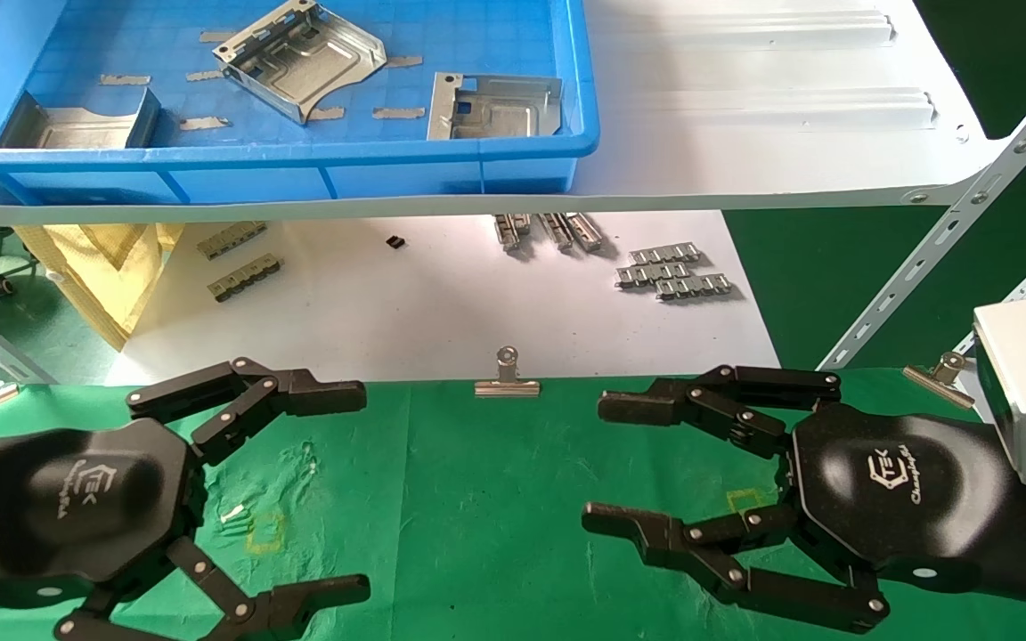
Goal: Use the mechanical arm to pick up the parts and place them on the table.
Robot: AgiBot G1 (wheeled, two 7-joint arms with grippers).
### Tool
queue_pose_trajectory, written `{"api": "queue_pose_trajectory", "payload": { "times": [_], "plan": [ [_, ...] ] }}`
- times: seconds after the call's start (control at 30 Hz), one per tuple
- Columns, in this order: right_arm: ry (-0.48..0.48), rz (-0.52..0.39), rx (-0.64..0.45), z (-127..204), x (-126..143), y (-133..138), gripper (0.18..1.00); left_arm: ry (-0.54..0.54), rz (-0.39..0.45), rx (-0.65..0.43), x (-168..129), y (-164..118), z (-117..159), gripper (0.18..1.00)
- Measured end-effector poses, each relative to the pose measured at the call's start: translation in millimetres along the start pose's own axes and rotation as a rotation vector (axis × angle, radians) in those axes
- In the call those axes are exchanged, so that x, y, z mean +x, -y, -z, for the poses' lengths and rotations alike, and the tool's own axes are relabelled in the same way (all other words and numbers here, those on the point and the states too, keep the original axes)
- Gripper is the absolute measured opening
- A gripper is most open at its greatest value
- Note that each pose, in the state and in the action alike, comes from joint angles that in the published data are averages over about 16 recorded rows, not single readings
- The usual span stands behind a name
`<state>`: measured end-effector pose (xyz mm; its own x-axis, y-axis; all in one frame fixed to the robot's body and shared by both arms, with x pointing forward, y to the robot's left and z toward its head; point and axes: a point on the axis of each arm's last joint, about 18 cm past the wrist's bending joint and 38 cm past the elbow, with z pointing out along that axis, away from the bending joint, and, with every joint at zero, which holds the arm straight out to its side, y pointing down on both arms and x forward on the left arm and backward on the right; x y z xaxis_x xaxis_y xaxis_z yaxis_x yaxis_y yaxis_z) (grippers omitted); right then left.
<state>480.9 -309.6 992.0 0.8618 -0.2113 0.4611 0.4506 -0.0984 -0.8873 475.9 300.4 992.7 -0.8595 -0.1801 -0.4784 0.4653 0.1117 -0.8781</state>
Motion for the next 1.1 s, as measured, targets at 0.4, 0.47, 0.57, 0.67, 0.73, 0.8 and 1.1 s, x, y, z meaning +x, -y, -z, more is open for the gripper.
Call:
{"api": "queue_pose_trajectory", "payload": {
  "times": [0.4,0.47,0.57,0.67,0.73,0.8,1.1],
  "plan": [
    [0.000,0.000,0.000,0,0,0,0.423,0.001,-0.001,0.000,0,0,0,1.001],
    [0.000,0.000,0.000,0,0,0,0.387,0.006,-0.006,0.002,-2,3,1,1.001],
    [0.000,0.000,0.000,0,0,0,0.327,0.022,-0.021,0.006,-8,10,2,1.001],
    [0.000,0.000,0.000,0,0,0,0.291,0.048,-0.049,0.011,-19,23,3,1.001],
    [0.000,0.000,0.000,0,0,0,0.263,0.074,-0.073,0.012,-30,33,4,1.001],
    [0.000,0.000,0.000,0,0,0,0.243,0.107,-0.097,0.014,-44,45,6,1.001],
    [0.000,0.000,0.000,0,0,0,0.198,0.374,-0.166,0.001,-151,102,8,1.001]
  ]
}}
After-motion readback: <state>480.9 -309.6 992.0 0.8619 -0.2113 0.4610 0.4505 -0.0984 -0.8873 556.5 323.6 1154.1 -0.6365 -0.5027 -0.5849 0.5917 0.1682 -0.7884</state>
